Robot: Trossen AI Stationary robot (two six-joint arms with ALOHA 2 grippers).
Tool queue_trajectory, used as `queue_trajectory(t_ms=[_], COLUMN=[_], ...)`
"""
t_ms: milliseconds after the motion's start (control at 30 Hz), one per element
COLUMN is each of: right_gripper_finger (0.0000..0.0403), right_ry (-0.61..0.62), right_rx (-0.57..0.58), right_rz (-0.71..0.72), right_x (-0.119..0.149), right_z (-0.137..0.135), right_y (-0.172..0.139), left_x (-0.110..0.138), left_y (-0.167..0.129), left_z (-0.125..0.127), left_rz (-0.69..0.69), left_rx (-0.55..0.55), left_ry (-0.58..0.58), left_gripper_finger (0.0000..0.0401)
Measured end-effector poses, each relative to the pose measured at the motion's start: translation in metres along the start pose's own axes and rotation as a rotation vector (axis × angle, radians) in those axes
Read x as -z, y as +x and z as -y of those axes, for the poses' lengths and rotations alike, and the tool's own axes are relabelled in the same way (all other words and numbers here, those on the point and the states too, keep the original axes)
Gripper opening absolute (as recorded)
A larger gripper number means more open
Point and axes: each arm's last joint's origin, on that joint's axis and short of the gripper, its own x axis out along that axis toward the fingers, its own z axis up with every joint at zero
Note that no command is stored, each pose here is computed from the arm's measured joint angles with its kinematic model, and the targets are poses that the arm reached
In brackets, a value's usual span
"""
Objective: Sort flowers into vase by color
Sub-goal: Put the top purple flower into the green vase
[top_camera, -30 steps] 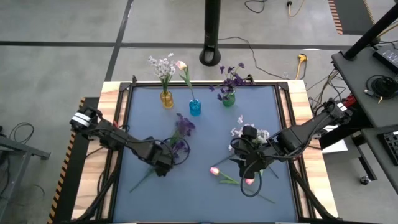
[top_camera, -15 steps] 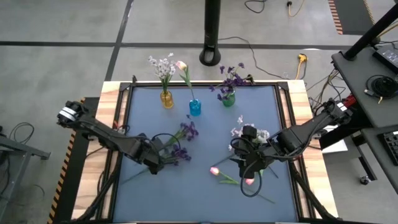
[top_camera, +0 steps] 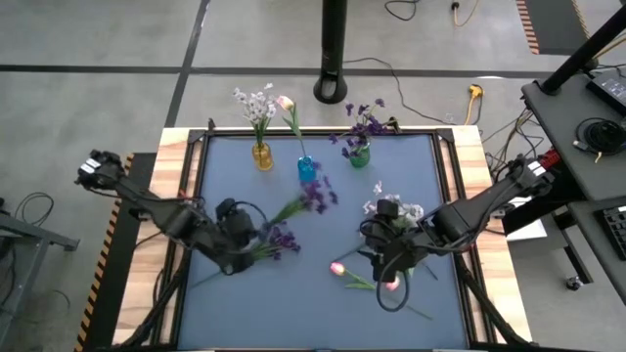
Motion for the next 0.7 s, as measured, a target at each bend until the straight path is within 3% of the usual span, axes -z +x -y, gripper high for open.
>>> queue_trajectory(t_ms=[100,267,533,700], right_gripper_finger=[0.025,0.0255,0.0254,0.0255], right_ry=[-0.017,-0.039,-0.01,-0.022], right_rx=[-0.021,0.008,-0.018,-0.074], right_rz=[0.063,0.235,0.719,0.856], right_x=[0.002,0.009,0.018,0.019], right_z=[-0.005,-0.011,-0.01,-0.005], right_y=[0.01,0.03,0.057,0.065], left_x=[-0.012,-0.026,-0.038,-0.044], left_y=[-0.007,-0.006,0.026,0.052], left_z=[0.013,0.025,0.045,0.054], left_rz=[0.162,0.359,0.516,0.563], left_rx=[0.09,0.099,0.077,0.046], left_ry=[0.101,0.221,0.32,0.321], left_gripper_finger=[0.0003,0.0003,0.0003,0.0003])
